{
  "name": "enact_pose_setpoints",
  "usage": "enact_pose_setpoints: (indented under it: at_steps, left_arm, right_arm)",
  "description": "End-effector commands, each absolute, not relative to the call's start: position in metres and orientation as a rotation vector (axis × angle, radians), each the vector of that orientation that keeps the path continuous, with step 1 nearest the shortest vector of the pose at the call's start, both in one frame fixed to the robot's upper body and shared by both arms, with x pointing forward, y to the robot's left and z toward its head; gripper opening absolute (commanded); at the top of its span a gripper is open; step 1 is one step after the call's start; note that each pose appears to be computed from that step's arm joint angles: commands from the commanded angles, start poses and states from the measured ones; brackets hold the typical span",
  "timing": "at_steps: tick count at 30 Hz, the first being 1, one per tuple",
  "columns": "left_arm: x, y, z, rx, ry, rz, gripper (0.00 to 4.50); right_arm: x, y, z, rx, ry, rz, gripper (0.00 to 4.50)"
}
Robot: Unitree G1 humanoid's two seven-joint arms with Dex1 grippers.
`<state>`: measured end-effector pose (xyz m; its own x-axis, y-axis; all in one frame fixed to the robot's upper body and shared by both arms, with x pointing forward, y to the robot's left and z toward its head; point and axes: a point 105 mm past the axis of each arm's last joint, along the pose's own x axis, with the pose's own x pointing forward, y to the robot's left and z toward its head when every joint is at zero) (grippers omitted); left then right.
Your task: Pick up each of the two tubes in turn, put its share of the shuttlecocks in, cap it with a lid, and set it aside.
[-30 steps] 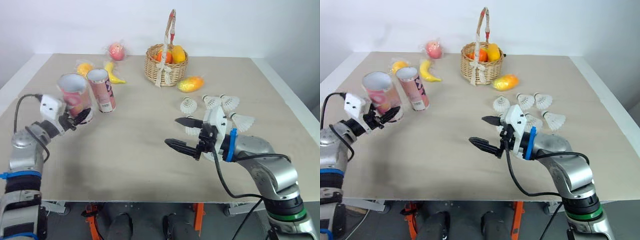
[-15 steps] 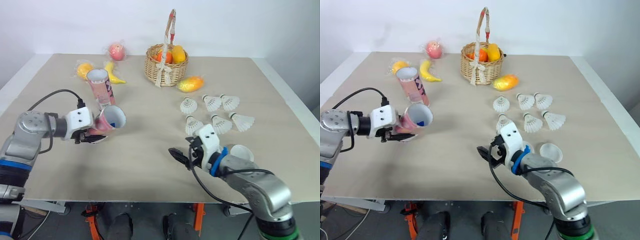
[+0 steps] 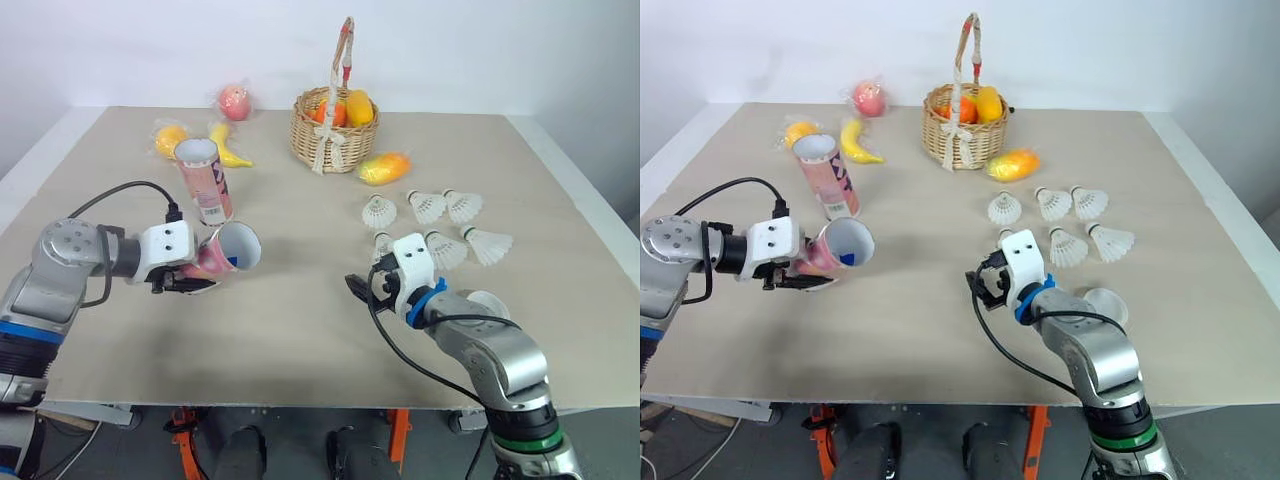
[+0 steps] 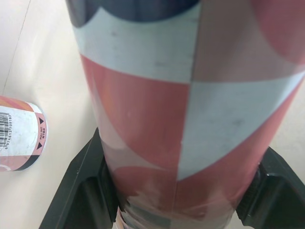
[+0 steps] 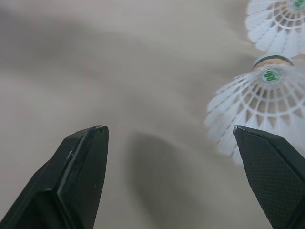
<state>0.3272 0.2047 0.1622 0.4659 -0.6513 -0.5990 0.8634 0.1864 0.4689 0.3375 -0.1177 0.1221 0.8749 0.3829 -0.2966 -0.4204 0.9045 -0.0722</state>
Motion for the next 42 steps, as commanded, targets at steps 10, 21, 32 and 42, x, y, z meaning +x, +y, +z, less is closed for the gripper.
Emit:
enact_pose_setpoints:
  at_steps: [10, 21, 32, 42]
  left_arm:
    - [0.313, 0.178, 0.153, 0.793, 0.264, -1.214, 2.70]
    - [0.304, 0.166, 0.153, 0.798, 0.238, -1.241, 2.70]
    - [0.301, 0.167, 0.148, 0.795, 0.286, -1.254, 2.70]
    - [0.302, 0.163, 0.142, 0.743, 0.310, -1.283, 2.70]
  right_arm:
    - [0.363, -0.112, 0.119, -0.216, 0.203, 0.345, 3.71]
    - [0.360, -0.108, 0.124, -0.296, 0.153, 0.332, 0.06]
    - [0.302, -0.084, 0.197, -0.567, -0.229, 0.943, 0.06]
    - [0.285, -0.052, 0.214, -0.825, -0.305, 1.273, 0.06]
